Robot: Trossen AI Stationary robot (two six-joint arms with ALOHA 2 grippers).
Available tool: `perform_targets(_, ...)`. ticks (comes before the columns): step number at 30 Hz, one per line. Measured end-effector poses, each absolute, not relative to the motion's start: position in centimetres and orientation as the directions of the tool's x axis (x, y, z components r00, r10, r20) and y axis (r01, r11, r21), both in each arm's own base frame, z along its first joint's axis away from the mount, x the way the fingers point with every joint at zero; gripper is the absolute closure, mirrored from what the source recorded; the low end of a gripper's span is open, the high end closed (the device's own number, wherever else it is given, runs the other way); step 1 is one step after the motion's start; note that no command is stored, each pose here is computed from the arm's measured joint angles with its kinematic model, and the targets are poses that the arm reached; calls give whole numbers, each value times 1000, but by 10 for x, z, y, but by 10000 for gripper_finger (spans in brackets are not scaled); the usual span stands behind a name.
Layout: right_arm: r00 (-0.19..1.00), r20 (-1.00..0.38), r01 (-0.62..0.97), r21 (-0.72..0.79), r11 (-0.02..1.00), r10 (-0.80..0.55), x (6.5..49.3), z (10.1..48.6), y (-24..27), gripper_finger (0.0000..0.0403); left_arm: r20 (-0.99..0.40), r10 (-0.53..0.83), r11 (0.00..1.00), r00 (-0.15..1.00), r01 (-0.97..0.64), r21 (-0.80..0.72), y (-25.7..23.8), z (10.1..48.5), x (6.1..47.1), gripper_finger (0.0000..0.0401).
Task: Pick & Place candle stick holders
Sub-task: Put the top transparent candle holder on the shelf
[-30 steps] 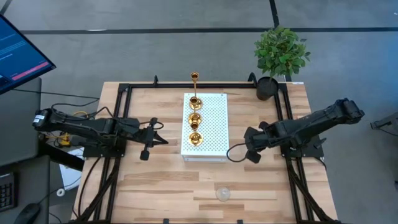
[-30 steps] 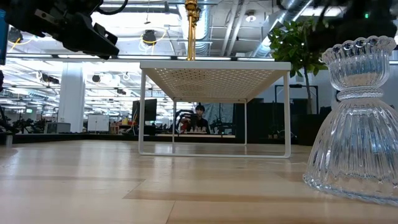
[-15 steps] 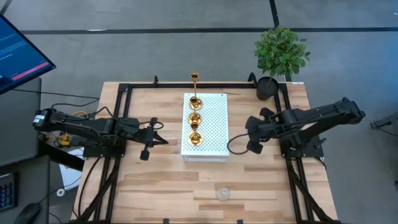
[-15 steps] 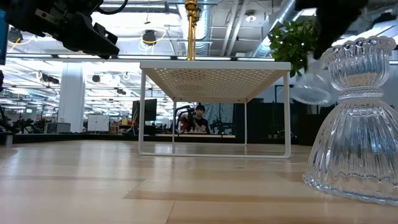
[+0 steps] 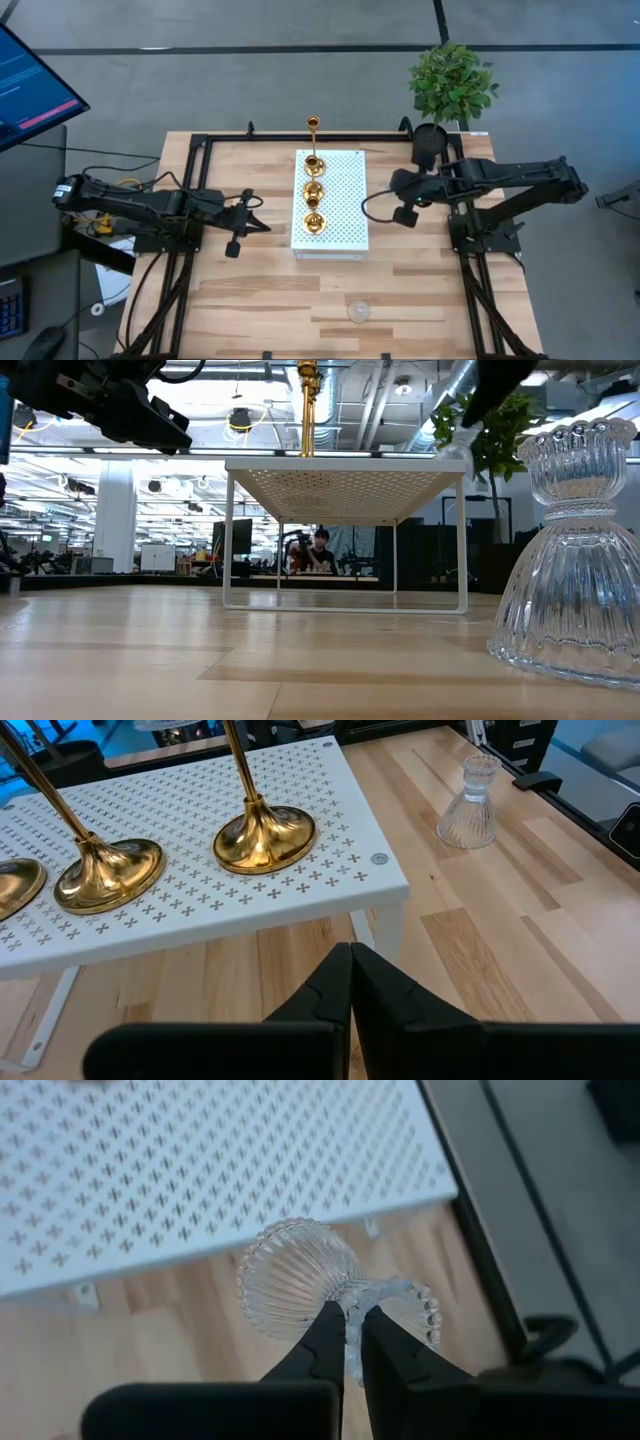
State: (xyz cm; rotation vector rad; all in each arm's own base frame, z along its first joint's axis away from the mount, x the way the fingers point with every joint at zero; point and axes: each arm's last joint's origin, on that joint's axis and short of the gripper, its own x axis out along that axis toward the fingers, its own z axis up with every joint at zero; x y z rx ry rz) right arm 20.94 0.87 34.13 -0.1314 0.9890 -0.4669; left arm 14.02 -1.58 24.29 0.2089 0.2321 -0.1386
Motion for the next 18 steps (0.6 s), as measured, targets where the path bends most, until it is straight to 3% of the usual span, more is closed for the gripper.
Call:
perform_targets(4,493,-749,270,-352,896,-443,226,338,5,399,-241,-112,969,964,160,189,-16,243,140,393)
perform_targets(10,443,-769,172,-431,886,-460,257,328,-1,399,-235,-112,969,965,159,189,-16,244,140,393)
perform_targets(18,464,-757,39,-501,865,-459,302,348,-2,399,-234,-112,969,966,158,189,-16,244,140,393)
